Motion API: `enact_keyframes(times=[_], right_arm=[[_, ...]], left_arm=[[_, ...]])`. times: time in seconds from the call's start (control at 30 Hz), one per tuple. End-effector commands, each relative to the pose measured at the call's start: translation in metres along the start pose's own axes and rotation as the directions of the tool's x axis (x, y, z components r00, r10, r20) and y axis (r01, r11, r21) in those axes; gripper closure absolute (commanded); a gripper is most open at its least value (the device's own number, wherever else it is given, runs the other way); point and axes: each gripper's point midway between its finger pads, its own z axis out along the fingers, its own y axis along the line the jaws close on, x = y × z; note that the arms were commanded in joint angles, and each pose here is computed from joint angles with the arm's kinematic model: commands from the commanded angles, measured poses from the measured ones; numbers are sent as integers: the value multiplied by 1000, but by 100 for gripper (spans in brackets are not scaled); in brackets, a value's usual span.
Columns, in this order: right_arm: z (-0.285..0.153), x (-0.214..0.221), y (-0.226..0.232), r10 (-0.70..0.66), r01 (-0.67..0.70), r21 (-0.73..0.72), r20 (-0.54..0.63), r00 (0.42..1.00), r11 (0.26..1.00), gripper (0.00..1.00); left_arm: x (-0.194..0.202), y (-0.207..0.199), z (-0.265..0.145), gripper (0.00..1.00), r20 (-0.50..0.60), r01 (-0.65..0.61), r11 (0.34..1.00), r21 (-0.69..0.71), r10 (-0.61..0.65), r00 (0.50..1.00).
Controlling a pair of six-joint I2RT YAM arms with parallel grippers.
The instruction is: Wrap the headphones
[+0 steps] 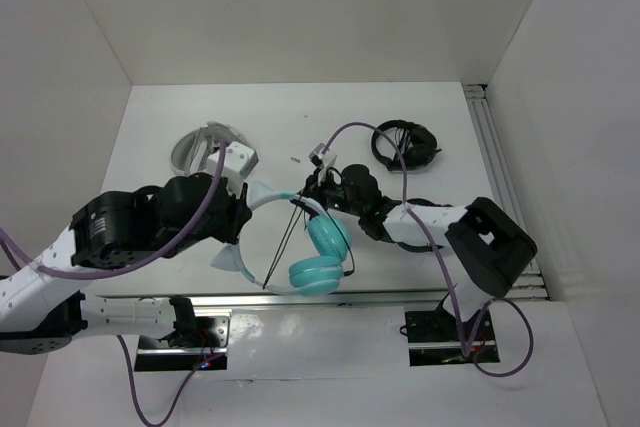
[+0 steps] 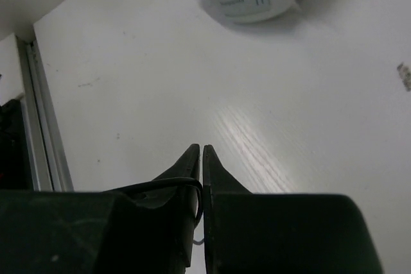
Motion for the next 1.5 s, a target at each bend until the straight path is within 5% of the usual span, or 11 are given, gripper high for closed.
enact_keyframes(times=[0.0,0.4,0.53,0.63,0.87,1.2,1.47], right_arm=[[5,49,-23,115,-112,34,-81,990,993,85],[12,61,-28,114,-112,32,-80,990,993,82],[15,56,-26,140,-138,25,-55,989,990,98],[6,72,-29,157,-152,75,-75,985,986,100],[-49,97,-1,204,-179,262,-71,976,948,100],[-110,71,102,74,-44,261,-110,991,964,100],[-114,41,188,-50,60,44,-204,978,997,99]], left_arm=[[-77,-31,-45,100,230,198,948,249,-257,939],[-78,-31,-44,100,217,232,942,241,-286,934],[-78,-19,-43,100,227,268,947,177,-305,925],[-80,6,-42,100,277,368,927,69,-372,886],[-64,77,-36,100,466,612,762,-211,-472,748],[-55,141,62,100,370,540,687,-485,-399,839],[-8,159,105,100,238,421,585,-694,-365,900]])
